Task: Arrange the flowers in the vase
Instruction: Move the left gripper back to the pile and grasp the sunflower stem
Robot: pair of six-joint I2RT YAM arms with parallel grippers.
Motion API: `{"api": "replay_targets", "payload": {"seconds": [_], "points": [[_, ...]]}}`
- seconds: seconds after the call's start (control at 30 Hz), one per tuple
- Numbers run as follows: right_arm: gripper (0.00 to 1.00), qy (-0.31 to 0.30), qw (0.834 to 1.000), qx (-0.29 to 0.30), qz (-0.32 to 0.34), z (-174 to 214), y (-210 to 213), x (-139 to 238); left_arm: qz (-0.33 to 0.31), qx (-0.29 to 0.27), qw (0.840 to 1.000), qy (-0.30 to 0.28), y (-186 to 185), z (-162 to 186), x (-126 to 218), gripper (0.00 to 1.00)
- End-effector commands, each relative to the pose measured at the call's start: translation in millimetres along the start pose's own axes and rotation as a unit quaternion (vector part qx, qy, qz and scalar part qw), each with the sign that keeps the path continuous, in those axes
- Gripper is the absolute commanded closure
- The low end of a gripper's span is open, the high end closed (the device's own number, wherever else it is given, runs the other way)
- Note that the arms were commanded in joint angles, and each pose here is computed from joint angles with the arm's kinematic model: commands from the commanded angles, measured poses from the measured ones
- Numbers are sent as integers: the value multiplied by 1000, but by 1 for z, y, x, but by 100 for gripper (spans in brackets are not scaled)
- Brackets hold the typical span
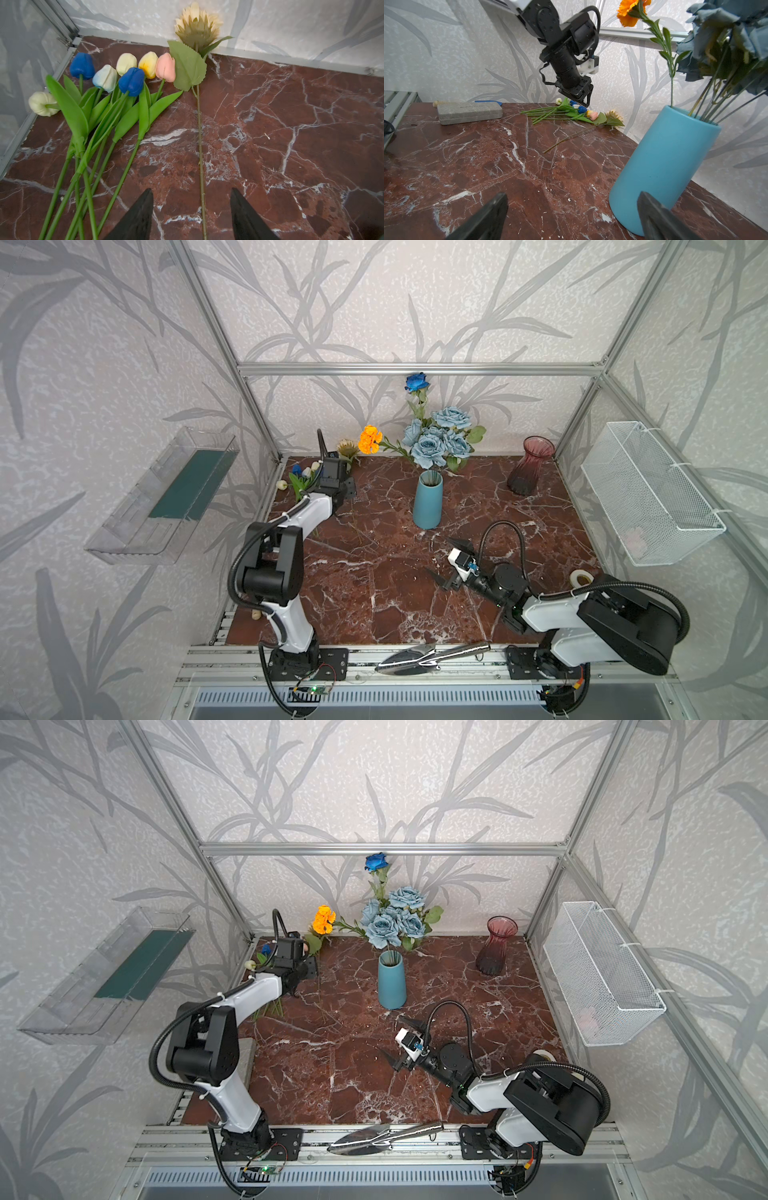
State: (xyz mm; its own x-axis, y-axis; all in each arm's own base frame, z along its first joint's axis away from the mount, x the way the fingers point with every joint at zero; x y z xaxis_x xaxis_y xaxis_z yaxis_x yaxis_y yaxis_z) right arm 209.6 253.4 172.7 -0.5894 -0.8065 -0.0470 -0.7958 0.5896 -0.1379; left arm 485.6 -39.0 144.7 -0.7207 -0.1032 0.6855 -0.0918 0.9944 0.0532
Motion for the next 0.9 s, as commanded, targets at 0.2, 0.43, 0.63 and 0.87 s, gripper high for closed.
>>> {"api": "replay_targets", "payload": {"seconds": [0.2, 0.43, 0.63, 0.87], "points": [[2, -23, 1000, 14, 4, -12, 1, 4, -24, -49, 984, 168, -2, 30, -52, 36], [2, -24, 1000, 16, 2, -13, 2, 5, -32, -61, 975, 212, -3, 25, -84, 43], [2, -25, 1000, 18, 3, -14, 2, 5, -25, -73, 964, 254, -6, 29, -103, 50], [3, -22, 1000, 21, 3, -12, 2, 5, -15, -77, 958, 274, -10, 32, -117, 70]]}}
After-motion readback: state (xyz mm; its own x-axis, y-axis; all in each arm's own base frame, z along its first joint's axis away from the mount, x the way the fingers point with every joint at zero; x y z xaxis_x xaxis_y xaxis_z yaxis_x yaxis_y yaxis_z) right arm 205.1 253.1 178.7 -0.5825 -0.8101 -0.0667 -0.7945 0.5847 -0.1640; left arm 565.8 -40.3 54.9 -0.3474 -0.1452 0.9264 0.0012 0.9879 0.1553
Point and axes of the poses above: each gripper's point midway between its finger pads, its own x axis back along the fingers, its own y axis along the line the jaws close on, z = x × y, the point moved 3 cm from there along x, back along the fingers, and after that the axes turned 6 degrees about -x, right-handed, at the moved point
